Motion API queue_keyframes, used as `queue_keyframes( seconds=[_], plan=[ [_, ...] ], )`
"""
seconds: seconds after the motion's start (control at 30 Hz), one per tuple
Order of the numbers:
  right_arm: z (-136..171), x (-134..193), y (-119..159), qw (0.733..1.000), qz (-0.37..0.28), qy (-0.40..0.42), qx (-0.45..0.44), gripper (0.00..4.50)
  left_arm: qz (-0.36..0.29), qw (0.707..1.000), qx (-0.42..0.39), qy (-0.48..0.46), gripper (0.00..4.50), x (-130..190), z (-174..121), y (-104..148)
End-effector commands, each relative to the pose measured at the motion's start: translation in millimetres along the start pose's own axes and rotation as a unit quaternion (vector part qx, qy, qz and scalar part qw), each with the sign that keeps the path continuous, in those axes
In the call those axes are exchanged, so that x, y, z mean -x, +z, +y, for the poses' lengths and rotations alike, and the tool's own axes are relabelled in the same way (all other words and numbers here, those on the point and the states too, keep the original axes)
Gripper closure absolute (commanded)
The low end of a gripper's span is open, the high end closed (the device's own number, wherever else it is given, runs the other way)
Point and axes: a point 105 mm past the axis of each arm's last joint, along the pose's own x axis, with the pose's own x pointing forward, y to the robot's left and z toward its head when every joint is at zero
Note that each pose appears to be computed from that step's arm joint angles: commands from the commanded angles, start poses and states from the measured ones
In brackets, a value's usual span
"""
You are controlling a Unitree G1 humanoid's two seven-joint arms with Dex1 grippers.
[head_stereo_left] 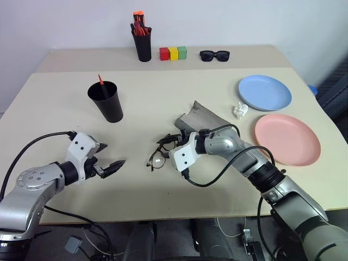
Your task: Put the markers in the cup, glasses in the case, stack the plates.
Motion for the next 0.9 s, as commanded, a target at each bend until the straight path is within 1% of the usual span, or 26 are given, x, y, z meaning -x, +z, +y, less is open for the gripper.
queue_keyframes(
  seconds=[0.03, 0.23, 0.5, 0.73, 0.9],
  plan=[
    [-11, -1, 4, 0.999, -0.006, -0.016, 0.031, 2.26, -0.022, 1.0, -0.014, -0.001, 0.0, 1, -1, 13],
    [-10, 0, 2, 0.999, -0.004, -0.019, 0.039, 2.26, -0.032, 0.999, -0.018, 0.001, 0.0, -4, 2, 19],
    [-15, 5, -2, 0.999, 0.008, -0.037, 0.038, 2.26, -0.029, 0.999, -0.018, -0.008, 0.0, -9, 1, 17],
    [-22, 2, -4, 0.996, 0.018, -0.037, 0.082, 2.26, -0.024, 1.0, -0.016, -0.01, 0.0, -9, 2, 14],
    [-22, -6, -1, 0.994, 0.008, -0.036, 0.099, 2.26, -0.025, 1.0, -0.012, -0.008, 0.0, -7, 0, 11]
  ],
)
